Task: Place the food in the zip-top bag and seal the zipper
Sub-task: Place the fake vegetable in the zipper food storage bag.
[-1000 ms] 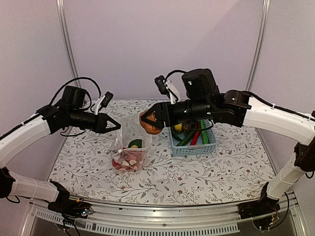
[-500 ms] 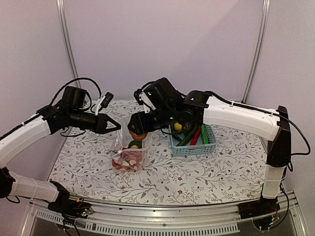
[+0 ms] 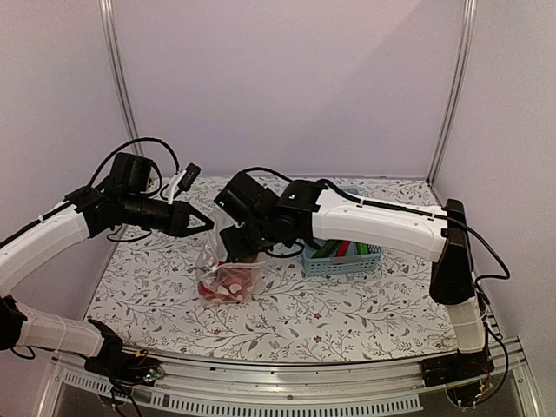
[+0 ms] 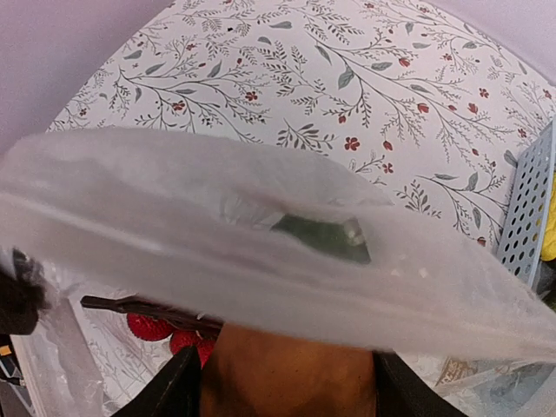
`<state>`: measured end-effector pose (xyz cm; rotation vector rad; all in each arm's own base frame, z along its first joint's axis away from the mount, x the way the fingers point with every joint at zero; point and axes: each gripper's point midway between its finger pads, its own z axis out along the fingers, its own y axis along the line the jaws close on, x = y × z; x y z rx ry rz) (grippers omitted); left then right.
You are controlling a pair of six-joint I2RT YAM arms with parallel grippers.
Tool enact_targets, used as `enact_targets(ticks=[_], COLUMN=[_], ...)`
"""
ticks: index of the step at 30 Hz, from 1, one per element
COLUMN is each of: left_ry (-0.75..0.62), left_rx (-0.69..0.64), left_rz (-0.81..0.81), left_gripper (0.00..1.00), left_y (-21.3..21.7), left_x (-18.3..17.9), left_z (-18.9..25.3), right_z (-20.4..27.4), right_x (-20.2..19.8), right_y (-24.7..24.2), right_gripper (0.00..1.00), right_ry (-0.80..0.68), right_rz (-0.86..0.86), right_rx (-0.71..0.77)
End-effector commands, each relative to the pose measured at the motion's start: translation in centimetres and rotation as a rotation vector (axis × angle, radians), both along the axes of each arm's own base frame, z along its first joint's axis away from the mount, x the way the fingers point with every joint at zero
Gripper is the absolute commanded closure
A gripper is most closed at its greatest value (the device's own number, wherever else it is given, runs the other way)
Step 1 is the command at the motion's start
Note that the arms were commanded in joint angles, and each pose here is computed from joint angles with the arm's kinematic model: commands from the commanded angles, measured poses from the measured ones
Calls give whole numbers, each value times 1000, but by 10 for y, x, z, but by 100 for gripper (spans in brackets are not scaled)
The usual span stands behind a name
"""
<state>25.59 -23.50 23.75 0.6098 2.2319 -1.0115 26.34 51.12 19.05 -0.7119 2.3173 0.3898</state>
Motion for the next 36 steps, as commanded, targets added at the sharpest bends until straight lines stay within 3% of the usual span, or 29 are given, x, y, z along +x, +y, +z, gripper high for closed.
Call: enact_targets(ticks=[1,11,22,32,36], left_ry=[10,13,10,5,-1], left_rx=[-6,-4,-2,1,7], left_rz=[6,6,10,14,22], left_gripper=[100,100,100,100,100], left_y=[1,1,2,3,4], left_x=[2,3,3,3,4], left_z=[-4,-5,-4,-4,-4], right_z=[-11,-12,0,52,108], right_x=[9,13,8,-29,-47], right_y=[-12,-20,-14,17,13], right_gripper=[37,23,24,26,26], right_ry=[-29,-50,-42,24,-12], right_rz=[-40,-59,-30,177,259], right_rx=[-77,-114,-62,263,454])
